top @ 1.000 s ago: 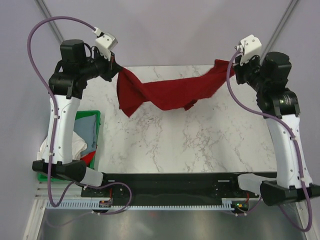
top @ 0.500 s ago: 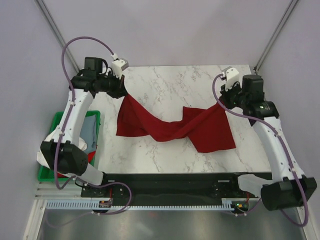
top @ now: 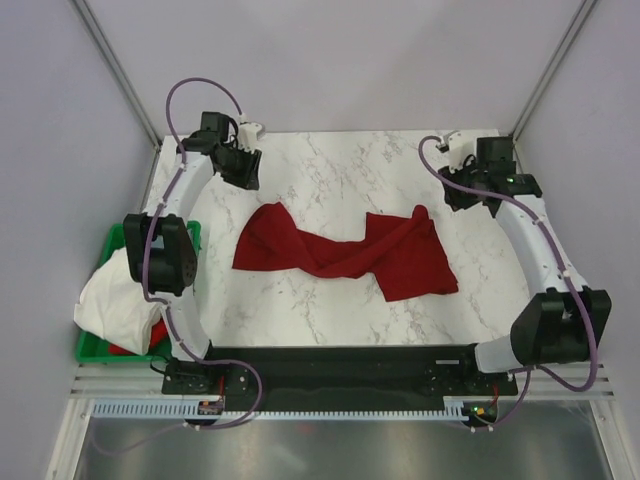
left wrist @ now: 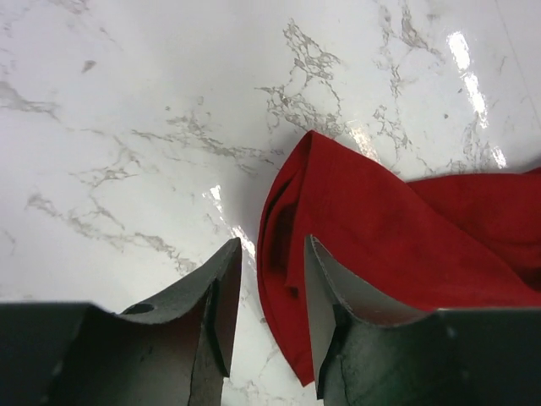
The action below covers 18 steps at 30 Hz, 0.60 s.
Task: Fold and stack the t-shirts
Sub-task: Flatten the tshirt out
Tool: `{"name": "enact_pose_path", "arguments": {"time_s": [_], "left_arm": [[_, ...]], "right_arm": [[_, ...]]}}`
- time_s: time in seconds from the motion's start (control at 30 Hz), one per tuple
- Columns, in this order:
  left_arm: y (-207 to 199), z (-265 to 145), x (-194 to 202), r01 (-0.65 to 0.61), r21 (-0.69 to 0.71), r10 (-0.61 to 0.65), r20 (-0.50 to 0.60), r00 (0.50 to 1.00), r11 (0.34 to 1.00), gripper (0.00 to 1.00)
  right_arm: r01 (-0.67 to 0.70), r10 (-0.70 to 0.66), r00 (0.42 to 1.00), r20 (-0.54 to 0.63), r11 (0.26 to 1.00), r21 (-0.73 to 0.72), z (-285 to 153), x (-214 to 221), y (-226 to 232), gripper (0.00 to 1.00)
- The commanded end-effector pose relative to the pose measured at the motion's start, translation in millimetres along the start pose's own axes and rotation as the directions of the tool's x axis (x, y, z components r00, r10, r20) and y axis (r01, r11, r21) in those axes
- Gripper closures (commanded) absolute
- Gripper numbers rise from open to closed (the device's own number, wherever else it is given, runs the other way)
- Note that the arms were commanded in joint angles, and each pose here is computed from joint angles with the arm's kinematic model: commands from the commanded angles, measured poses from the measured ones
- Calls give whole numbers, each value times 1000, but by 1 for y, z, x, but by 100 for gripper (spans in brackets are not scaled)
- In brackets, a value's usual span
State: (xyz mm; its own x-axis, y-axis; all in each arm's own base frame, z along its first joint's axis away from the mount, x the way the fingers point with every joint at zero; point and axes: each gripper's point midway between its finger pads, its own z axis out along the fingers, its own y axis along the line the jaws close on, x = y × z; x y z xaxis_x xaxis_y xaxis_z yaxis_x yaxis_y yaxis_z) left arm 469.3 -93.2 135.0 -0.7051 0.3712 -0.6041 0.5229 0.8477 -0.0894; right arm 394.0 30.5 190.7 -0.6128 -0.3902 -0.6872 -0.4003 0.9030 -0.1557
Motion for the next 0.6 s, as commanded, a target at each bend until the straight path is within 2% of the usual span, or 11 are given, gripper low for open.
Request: {"name": "enact_pose_path", "arguments": {"time_s": [0.0, 0.07, 0.17, 0.33, 0.57], "left_arm": [[1, -59, -42, 12, -107, 6, 171, 985, 994, 57], [-11, -60, -26, 35, -70, -24, 155, 988, 997, 56], [-23, -55, -6, 55, -21, -52, 124, 991, 998, 56], [-32, -56, 2, 58, 16, -60, 119, 991, 998, 55], [-36, -57, 3, 56, 34, -60, 119, 991, 998, 54]], "right_arm": [[85, -93, 994, -49, 986, -145, -43, 29, 27, 60], [70, -124, 974, -187, 959, -275, -48, 83, 53, 60], [-23, -110, 950, -294, 910, -413, -46, 122, 80, 60], [-225, 19, 928, -372, 824, -520, -38, 134, 88, 61], [-301, 35, 890, -455, 795, -527, -19, 150, 73, 58]]}}
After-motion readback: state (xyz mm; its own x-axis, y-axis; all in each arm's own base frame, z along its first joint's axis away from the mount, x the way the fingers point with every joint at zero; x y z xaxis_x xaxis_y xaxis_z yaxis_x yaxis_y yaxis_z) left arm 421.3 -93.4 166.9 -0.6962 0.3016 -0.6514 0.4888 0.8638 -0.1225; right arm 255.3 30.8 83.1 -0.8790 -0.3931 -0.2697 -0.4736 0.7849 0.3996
